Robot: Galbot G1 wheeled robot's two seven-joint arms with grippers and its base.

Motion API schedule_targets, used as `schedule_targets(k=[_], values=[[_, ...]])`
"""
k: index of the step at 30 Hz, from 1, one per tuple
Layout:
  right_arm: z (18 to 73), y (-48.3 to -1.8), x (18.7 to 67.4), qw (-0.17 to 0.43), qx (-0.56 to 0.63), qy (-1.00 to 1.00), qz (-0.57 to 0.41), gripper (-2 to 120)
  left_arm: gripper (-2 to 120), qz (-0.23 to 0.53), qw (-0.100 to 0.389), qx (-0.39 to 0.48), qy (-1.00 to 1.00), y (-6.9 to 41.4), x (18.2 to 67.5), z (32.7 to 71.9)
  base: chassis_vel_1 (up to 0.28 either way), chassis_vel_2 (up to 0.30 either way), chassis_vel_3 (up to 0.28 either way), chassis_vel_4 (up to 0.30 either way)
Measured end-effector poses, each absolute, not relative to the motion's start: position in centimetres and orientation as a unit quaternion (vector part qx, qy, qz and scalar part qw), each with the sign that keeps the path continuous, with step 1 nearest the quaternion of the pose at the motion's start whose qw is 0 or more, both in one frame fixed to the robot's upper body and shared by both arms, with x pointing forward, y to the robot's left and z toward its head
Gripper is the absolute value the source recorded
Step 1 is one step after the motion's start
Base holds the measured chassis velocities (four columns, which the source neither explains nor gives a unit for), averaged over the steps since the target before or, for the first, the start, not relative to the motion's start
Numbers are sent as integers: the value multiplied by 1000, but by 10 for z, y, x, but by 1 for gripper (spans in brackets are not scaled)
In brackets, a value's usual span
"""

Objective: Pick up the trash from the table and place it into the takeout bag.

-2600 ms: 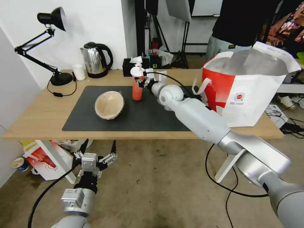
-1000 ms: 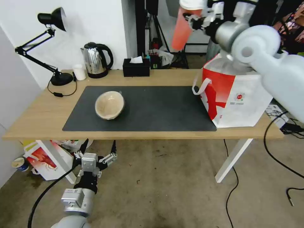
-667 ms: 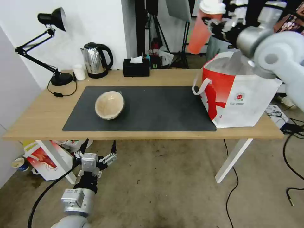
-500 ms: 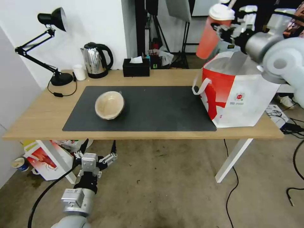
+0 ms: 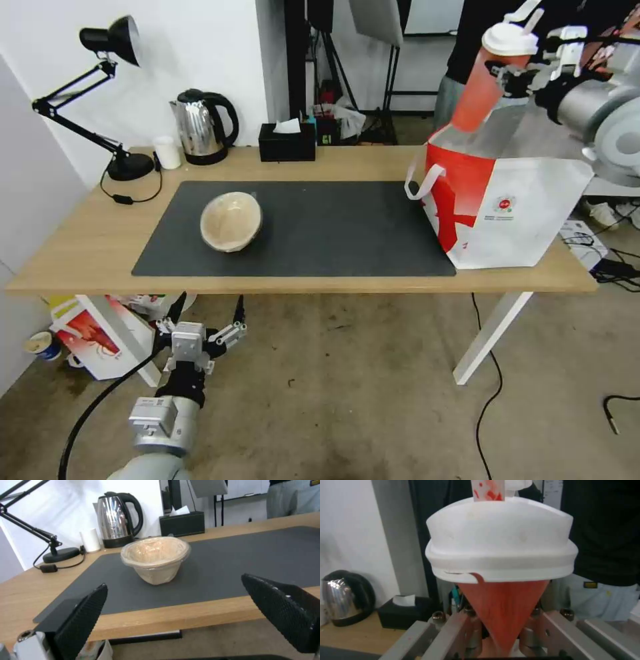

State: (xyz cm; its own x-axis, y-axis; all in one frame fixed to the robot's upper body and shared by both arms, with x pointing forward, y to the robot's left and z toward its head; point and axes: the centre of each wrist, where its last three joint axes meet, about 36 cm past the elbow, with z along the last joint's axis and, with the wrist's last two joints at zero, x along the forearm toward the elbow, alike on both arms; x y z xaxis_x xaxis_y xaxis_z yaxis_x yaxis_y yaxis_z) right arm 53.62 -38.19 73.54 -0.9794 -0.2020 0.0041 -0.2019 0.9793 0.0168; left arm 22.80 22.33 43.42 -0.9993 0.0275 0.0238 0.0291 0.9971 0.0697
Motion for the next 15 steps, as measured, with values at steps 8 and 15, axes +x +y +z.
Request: schedule_targets(k=[8, 15], values=[[734, -397, 536, 1, 82, -997, -3, 9, 100, -35, 11, -14, -999, 223, 228, 434, 0, 0, 0, 0], [723, -407, 541, 0, 65, -998, 14, 9, 100, -35, 11, -14, -999, 223, 228, 434, 0, 0, 0, 0]])
